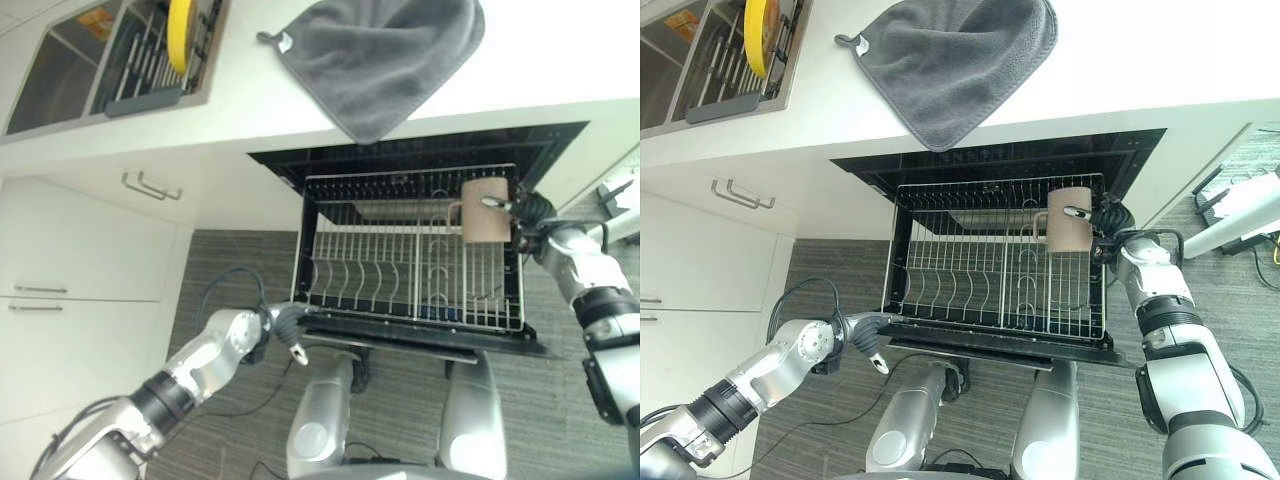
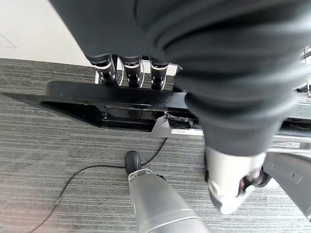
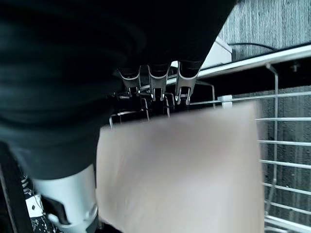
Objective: Place the dishes in the dishwasher.
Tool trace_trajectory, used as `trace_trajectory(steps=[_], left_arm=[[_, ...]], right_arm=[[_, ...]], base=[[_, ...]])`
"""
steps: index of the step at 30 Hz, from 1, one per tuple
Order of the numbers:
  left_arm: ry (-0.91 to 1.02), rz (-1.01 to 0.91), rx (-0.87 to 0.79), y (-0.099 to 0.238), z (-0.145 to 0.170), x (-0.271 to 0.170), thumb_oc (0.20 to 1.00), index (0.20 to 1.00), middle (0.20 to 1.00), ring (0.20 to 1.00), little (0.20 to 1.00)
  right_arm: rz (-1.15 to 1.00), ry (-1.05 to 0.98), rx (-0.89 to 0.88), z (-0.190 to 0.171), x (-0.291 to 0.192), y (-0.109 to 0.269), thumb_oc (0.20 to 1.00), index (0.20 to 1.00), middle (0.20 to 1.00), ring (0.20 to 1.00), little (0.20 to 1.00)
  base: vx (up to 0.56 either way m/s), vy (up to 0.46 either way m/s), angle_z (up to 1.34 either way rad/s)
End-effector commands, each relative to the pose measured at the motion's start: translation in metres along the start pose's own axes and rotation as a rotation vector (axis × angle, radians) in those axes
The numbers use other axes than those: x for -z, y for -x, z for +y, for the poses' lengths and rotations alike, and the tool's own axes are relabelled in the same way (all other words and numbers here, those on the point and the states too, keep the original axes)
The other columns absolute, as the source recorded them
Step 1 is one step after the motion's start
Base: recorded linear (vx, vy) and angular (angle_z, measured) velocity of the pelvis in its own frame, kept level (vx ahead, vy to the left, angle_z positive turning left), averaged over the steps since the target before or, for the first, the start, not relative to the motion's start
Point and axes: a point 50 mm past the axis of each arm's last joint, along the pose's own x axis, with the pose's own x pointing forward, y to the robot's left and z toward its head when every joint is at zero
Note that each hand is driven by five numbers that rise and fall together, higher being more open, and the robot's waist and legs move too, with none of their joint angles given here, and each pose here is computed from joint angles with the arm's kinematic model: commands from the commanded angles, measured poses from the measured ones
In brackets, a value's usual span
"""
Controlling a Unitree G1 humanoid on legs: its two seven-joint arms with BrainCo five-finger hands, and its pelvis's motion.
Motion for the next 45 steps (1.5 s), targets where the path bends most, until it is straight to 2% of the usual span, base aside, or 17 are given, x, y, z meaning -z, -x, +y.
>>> trace_trajectory(steps=[1,7,15,19,21,26,29,32,38,45], left_arm=[[0.113,-0.021,0.28,0.0,-0.084,0.004,1.0,1.0,1.0,1.0,1.0],[0.168,-0.018,0.184,0.002,-0.077,0.008,1.0,1.0,1.0,1.0,1.0],[0.347,-0.121,-0.187,0.02,-0.026,0.007,1.0,1.0,1.0,1.0,1.0],[0.505,-0.285,-0.537,0.057,0.037,0.012,1.0,1.0,1.0,1.0,1.0],[0.556,-0.393,-0.711,0.074,0.054,0.009,1.0,1.0,1.0,1.0,1.0],[0.678,-0.645,-1.038,0.101,0.065,0.002,1.0,1.0,1.0,1.0,1.0],[0.653,-0.738,-1.197,0.121,0.067,-0.001,1.0,1.0,1.0,1.0,1.0],[0.65,-0.82,-1.352,0.142,0.073,-0.002,1.0,1.0,1.0,1.0,1.0],[0.608,-0.934,-1.415,0.164,0.074,-0.01,1.0,1.0,1.0,1.0,1.0],[0.65,-0.909,-1.391,0.169,0.064,0.001,1.0,1.0,1.0,1.0,1.0]], right_arm=[[-0.113,-0.043,0.045,-0.006,-0.026,-0.001,1.0,1.0,1.0,1.0,1.0],[-0.173,-0.044,0.054,-0.005,-0.033,0.005,1.0,1.0,1.0,1.0,1.0],[-0.272,-0.015,0.167,-0.016,-0.036,0.024,1.0,1.0,1.0,1.0,1.0],[-0.343,-0.058,0.228,-0.014,-0.023,0.052,1.0,1.0,1.0,1.0,1.0],[-0.377,-0.108,0.223,-0.006,-0.014,0.066,1.0,1.0,1.0,1.0,1.0],[-0.511,-0.189,0.136,0.02,0.0,0.098,1.0,1.0,1.0,1.0,1.0],[-0.536,-0.25,0.088,0.02,0.005,0.111,1.0,1.0,1.0,1.0,1.0],[-0.607,-0.209,0.095,0.016,-0.002,0.124,1.0,1.0,1.0,1.0,1.0],[-0.779,-0.275,0.108,0.009,-0.022,0.15,1.0,1.0,1.0,1.0,1.0],[-0.889,-0.316,0.091,0.014,-0.026,0.171,1.0,1.0,1.0,1.0,1.0]], base=[[0.0,0.0,0.0],[0.0,0.0,0.0],[0.0,-0.005,0.0],[0.0,-0.114,0.05],[0.02,-0.102,0.04],[0.02,-0.076,0.0],[0.03,-0.077,-0.06],[0.06,0.004,0.05],[0.15,0.275,-0.01],[0.05,0.281,-0.27]])
